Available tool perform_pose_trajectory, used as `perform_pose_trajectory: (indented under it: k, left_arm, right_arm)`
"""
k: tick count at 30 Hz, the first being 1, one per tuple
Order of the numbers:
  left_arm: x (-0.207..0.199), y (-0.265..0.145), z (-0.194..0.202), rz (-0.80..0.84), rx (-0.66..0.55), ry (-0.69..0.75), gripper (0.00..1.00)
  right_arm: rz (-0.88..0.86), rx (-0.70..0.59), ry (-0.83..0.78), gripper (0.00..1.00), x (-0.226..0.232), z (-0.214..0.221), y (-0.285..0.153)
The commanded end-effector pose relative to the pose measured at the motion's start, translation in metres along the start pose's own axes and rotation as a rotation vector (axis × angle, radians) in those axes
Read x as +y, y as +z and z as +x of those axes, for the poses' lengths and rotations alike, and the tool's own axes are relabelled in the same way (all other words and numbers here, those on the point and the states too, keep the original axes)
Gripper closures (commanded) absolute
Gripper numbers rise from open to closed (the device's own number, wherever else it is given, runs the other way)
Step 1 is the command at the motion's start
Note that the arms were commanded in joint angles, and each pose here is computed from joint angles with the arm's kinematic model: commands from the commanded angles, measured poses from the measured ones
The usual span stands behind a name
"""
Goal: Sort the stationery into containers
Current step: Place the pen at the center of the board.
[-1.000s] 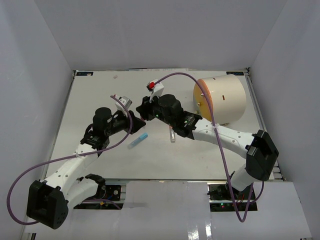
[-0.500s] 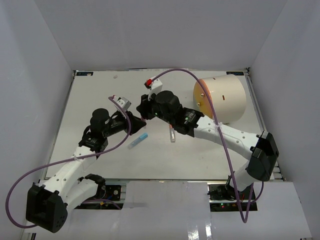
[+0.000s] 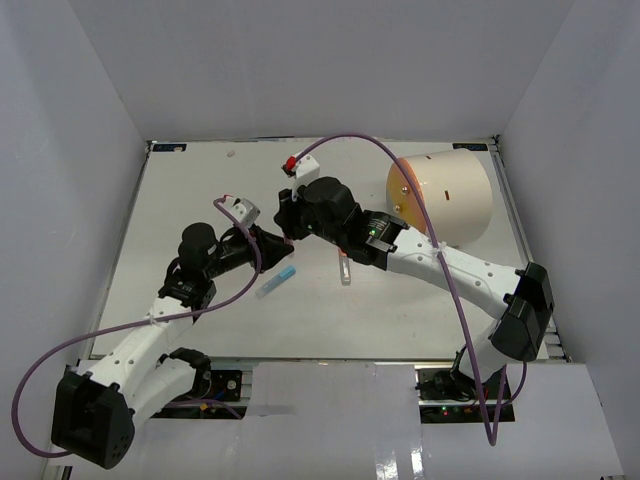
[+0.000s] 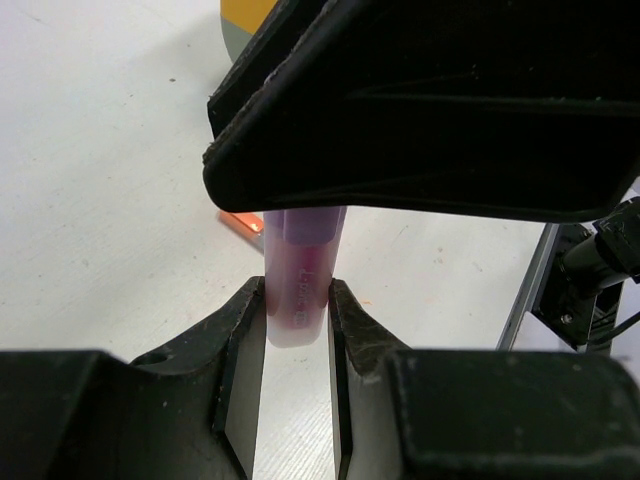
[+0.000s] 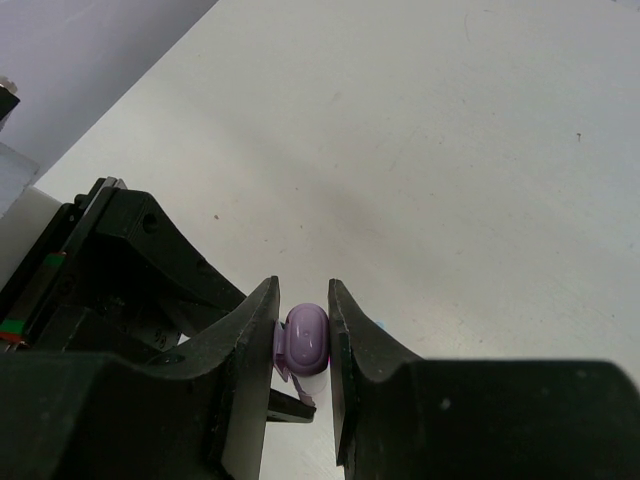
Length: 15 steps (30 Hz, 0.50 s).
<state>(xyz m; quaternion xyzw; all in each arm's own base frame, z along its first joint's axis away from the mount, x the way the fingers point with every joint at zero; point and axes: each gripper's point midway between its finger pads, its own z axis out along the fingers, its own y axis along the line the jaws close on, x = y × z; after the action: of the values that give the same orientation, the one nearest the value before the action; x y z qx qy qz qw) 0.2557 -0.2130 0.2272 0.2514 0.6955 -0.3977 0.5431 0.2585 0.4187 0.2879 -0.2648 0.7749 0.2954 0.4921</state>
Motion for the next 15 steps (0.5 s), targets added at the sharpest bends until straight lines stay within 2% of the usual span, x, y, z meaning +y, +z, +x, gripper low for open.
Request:
perform_pose_trajectory:
  k: [1, 8, 15]
  left_arm:
    - [0.008, 0.001, -0.048, -0.037, -0.15, 0.081, 1.0]
    - [0.008, 0.0, -0.048, -0.044, -0.151, 0.082, 1.0]
    - [0.009, 0.002, -0.045, -0.04, -0.14, 0.068, 1.0]
  right_arm:
    - [0.007, 0.161, -0.046, 0.86, 0.0, 0.041, -0.005]
    - [-0.003, 0.098, -0.035, 0.82, 0.005, 0.017, -0.005]
    - [0.012, 0.032, -0.039, 0.7, 0.006, -0.01, -0.008]
